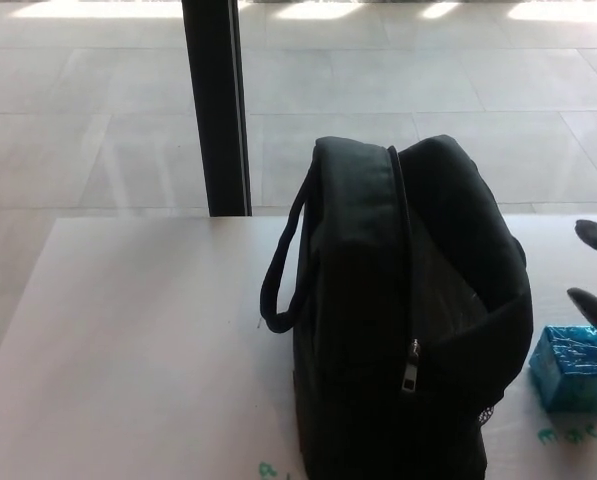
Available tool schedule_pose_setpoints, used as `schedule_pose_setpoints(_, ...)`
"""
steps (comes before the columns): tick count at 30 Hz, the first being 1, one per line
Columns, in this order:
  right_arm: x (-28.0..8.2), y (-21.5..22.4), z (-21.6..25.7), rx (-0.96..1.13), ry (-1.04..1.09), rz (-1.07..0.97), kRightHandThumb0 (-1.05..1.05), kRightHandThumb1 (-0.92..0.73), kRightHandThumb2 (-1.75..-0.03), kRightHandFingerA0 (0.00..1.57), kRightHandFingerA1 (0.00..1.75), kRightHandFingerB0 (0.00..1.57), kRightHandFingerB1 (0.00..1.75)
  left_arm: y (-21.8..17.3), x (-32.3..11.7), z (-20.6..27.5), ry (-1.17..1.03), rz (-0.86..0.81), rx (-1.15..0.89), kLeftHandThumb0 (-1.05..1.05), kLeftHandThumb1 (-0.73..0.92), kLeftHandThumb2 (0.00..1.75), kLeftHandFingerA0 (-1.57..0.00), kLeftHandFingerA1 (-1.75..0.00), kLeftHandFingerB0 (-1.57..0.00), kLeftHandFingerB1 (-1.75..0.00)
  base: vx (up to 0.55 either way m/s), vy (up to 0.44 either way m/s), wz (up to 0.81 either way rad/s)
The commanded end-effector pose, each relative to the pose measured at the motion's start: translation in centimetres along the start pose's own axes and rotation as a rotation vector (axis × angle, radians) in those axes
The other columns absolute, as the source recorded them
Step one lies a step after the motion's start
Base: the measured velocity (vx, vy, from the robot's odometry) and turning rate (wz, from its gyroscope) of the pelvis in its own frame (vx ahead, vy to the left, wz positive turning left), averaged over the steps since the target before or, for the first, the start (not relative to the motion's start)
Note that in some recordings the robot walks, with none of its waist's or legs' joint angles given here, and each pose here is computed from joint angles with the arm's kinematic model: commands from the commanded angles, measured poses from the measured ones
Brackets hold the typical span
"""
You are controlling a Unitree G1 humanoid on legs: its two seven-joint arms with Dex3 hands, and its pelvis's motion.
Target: The robot uses its right hand to pick up the cube kept on the middle of the desk and put it inside the bag next to it
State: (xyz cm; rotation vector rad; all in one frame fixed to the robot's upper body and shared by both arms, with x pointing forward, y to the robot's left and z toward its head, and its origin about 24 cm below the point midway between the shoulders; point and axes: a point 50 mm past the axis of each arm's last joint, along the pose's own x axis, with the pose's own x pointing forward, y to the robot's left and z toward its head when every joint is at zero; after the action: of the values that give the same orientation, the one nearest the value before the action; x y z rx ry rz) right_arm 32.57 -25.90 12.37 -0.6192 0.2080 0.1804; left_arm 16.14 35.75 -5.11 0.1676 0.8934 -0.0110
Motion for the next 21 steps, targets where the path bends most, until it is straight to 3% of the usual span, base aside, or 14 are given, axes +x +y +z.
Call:
schedule_pose_setpoints(1, 0.6, 0.1, -0.3, -0.071, 0.010, -0.053, -1.02, -0.63, -1.00, 0.00, 0.09, 0.00, 0.00, 0.6, -0.4, -0.3, 0.017, 0.014, -0.006, -0.74, 0.69, 0.59, -0.30, -0.51, -0.22, -0.37, 0.00, 0.000, 0.00)
schedule_pose_setpoints(8, 1.0, 0.0, -1.4, -0.237, 0.080, -0.052, -1.02, -0.63, -1.01, 0.00, 0.10, 0.00, 0.00, 0.6, -0.5, -0.2, 0.010, 0.005, 0.004, -0.72, 0.69, 0.60, -0.28, -0.50, -0.21, -0.38, 0.00, 0.000, 0.00)
schedule_pose_setpoints(9, 1.1, 0.0, -1.8, -0.249, 0.099, -0.054, -1.01, -0.62, -0.99, 0.00, 0.10, 0.00, 0.00, 0.6, -0.5, -0.2, 0.010, 0.004, 0.006, -0.76, 0.54, 0.85, -0.23, -0.54, -0.18, -0.46, 0.00, 0.000, 0.00)
schedule_pose_setpoints(11, 1.2, 0.0, -2.2, -0.262, 0.116, -0.056, -0.96, -0.58, -0.99, 0.00, 0.16, 0.00, 0.06, 0.6, -0.6, -0.2, 0.005, 0.002, -0.006, -0.75, 0.54, 0.85, -0.23, -0.55, -0.18, -0.47, 0.00, 0.000, 0.00)
schedule_pose_setpoints(12, 1.3, 0.0, -2.3, -0.269, 0.129, -0.063, -0.98, -0.56, -0.88, 0.00, 0.00, 0.00, 0.04, 0.6, -0.5, -0.1, 0.010, 0.006, -0.002, -0.74, 0.69, 0.59, -0.29, -0.50, -0.22, -0.37, 0.00, 0.000, 0.00)
schedule_pose_setpoints(13, 1.4, 0.1, -2.6, -0.277, 0.140, -0.063, -0.90, -0.51, -0.84, 0.00, 0.00, 0.00, 0.10, 0.6, -0.5, -0.1, 0.009, 0.006, -0.014, -0.75, 0.52, 0.87, -0.25, -0.56, -0.18, -0.47, 0.00, 0.000, 0.00)
schedule_pose_setpoints(14, 1.4, 0.1, -2.8, -0.284, 0.151, -0.065, -0.96, -0.55, -0.87, 0.00, 0.00, 0.00, 0.05, 0.7, -0.5, 0.0, 0.010, 0.007, -0.025, -0.73, 0.68, 0.59, -0.29, -0.52, -0.22, -0.37, 0.00, 0.000, 0.00)
schedule_pose_setpoints(15, 1.5, 0.7, -3.5, -0.331, 0.190, -0.043, -0.97, -0.57, -0.95, 0.00, 0.13, 0.00, 0.06, 0.7, -0.5, 0.1, 0.009, 0.010, -0.014, -0.74, 0.68, 0.59, -0.29, -0.51, -0.22, -0.38, 0.00, 0.000, 0.00)
schedule_pose_setpoints(18, 1.4, 1.3, -4.0, -0.358, 0.210, -0.020, -0.97, -0.57, -0.94, 0.00, 0.12, 0.00, 0.05, 0.7, -0.4, 0.3, 0.007, 0.007, -0.012, -0.74, 0.68, 0.59, -0.30, -0.51, -0.22, -0.37, 0.00, 0.000, 0.00)
schedule_pose_setpoints(19, 1.5, 1.6, -4.0, -0.364, 0.210, -0.016, -0.98, -0.57, -0.93, 0.00, 0.09, 0.02, 0.03, 0.7, -0.4, 0.3, 0.005, 0.001, -0.016, -0.76, 0.53, 0.85, -0.23, -0.55, -0.17, -0.46, 0.00, 0.000, 0.00)
schedule_pose_setpoints(20, 1.6, 2.1, -4.0, -0.385, 0.204, -0.004, -0.99, -0.57, -0.93, 0.00, 0.09, 0.02, 0.04, 0.7, -0.3, 0.4, 0.004, -0.003, -0.026, -0.73, 0.68, 0.59, -0.27, -0.51, -0.19, -0.37, 0.00, 0.000, 0.00)
schedule_pose_setpoints(21, 1.6, 2.3, -3.9, -0.394, 0.201, 0.000, -0.99, -0.57, -0.93, 0.00, 0.09, 0.02, 0.04, 0.7, -0.3, 0.4, 0.004, -0.003, -0.030, -0.73, 0.68, 0.59, -0.27, -0.51, -0.19, -0.37, 0.00, 0.000, 0.00)
